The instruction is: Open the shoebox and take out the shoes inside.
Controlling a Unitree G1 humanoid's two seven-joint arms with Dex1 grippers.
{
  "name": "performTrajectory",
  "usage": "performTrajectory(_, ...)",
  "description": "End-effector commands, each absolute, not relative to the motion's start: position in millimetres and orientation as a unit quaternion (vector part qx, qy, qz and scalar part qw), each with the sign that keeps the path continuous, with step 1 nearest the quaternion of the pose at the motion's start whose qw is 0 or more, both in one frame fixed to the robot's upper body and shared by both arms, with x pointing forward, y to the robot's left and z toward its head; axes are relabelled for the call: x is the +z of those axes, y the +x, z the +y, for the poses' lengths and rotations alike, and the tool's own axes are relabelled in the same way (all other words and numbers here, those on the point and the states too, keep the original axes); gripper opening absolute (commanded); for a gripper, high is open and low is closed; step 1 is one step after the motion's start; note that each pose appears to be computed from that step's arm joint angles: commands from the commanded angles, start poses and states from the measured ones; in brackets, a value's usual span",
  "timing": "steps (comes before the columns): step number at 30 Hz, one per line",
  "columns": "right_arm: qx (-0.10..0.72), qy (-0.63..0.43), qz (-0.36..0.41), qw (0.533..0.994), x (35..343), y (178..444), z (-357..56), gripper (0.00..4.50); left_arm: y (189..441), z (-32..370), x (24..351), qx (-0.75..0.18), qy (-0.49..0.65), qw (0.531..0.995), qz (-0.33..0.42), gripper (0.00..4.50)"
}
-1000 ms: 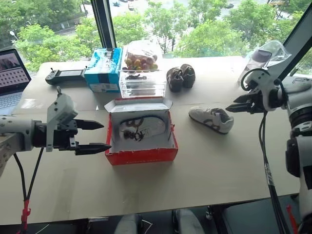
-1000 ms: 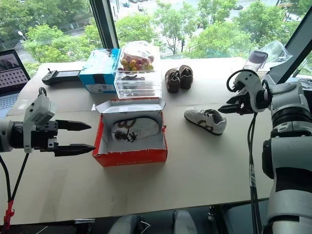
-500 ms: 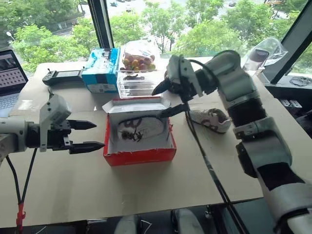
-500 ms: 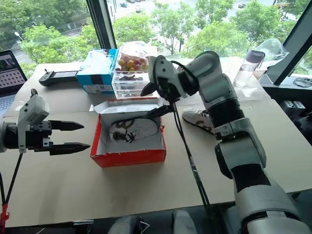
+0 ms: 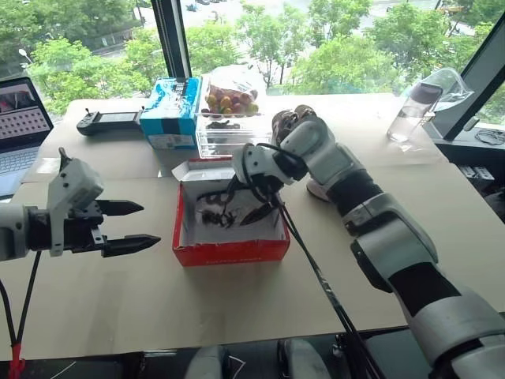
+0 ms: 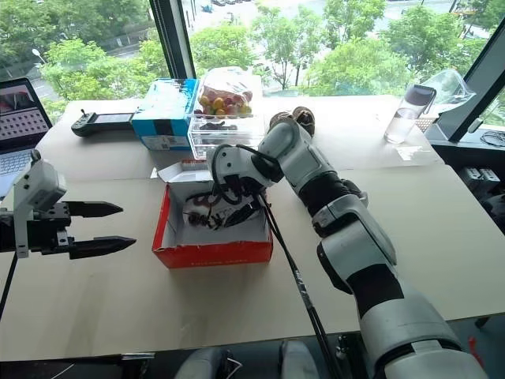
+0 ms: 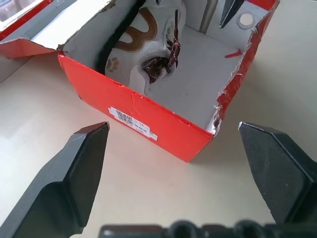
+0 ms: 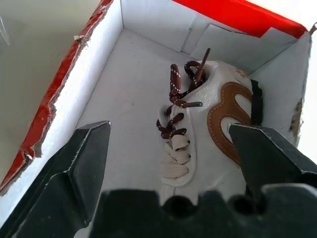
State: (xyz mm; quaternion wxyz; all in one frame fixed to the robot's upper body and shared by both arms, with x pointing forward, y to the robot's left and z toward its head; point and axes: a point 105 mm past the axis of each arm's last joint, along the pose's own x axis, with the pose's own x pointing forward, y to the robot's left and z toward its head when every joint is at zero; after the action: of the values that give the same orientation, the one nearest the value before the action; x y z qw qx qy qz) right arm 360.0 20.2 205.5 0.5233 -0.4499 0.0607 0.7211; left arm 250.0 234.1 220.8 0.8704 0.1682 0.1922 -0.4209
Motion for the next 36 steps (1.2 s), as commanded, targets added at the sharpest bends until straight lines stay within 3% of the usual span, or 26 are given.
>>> performTrajectory(1, 0.705, -0.472, 0.021, 0.529, 223, 363, 39, 4.46, 250, 232, 229, -0.417, 0.185, 0.872, 0.176, 4.5)
performTrajectory(8, 0.713, -0.465, 0.006, 0.525, 217, 357, 62, 4.46, 250, 231, 228, -0.418, 0.184, 0.872, 0.174, 4.5)
performTrajectory(17, 0.682, -0.495, 0.041, 0.537, 159, 365, 69, 4.46, 247, 227, 227, -0.419, 0.18, 0.873, 0.173, 4.5)
performTrajectory(26, 0.635, -0.55, 0.011, 0.543, 153, 378, 66, 4.46, 247, 224, 227, -0.42, 0.175, 0.874, 0.172, 4.5)
performTrajectory(27, 0.63, -0.554, 0.006, 0.543, 154, 379, 67, 4.07, 247, 224, 227, -0.42, 0.175, 0.874, 0.171, 4.5)
performTrajectory(29, 0.625, -0.557, -0.002, 0.548, 156, 380, 68, 3.73, 248, 223, 228, -0.422, 0.176, 0.873, 0.171, 4.5)
performTrajectory(36, 0.619, -0.561, -0.012, 0.549, 160, 382, 68, 1.37, 248, 219, 229, -0.426, 0.178, 0.871, 0.168, 4.5)
